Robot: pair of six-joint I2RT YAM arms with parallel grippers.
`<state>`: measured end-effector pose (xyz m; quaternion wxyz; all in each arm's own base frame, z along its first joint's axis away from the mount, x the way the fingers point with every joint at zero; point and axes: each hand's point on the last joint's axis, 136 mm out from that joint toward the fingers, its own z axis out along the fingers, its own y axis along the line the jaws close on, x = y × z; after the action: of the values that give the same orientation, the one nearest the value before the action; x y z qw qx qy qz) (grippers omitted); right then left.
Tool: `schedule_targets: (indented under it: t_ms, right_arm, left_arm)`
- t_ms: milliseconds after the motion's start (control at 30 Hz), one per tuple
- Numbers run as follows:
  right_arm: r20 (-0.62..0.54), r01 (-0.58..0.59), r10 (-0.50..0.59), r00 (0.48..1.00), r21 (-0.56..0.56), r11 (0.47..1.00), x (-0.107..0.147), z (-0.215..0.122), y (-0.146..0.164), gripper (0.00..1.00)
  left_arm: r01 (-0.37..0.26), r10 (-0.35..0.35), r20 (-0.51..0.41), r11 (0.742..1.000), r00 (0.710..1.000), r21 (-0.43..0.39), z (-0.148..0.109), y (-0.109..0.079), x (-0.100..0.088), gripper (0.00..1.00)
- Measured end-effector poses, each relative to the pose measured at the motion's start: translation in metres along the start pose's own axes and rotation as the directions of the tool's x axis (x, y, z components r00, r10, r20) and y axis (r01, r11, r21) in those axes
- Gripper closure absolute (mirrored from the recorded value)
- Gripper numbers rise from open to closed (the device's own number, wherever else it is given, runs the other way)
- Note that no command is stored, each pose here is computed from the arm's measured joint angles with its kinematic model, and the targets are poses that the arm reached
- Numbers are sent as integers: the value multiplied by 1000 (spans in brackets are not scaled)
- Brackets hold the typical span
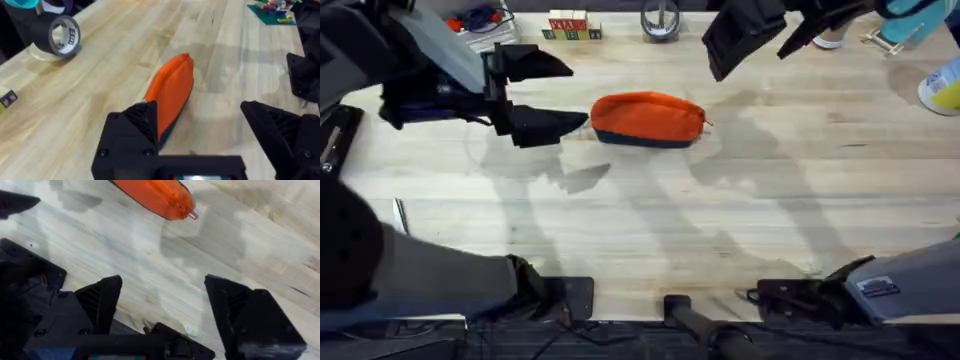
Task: Unzip the bag, pick up the pens from the table one at a time and place them inside, then zip the bag closed.
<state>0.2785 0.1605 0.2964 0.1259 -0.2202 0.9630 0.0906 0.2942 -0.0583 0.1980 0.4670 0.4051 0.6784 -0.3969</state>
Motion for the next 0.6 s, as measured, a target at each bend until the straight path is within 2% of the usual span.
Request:
schedule_targets:
  t_ms: [133,367,500,600]
  right_arm:
    - [0,0,0,1000,0,1000,0,0,0,4]
    - [0,0,0,1000,0,1000,0,0,0,4]
    - [0,0,0,1000,0,1000,0,0,0,4]
    - [0,0,0,1000,0,1000,0,0,0,3]
  left_arm:
    - [32,-33,-66,999,997,-19,-4,-10,-3,4]
    - [127,-142,-173,987,975,-94,-12,-23,-6,4]
    - [200,-229,-205,968,952,-154,-17,-27,-6,2]
    - [267,-311,-219,940,925,-211,-20,-25,-4,3]
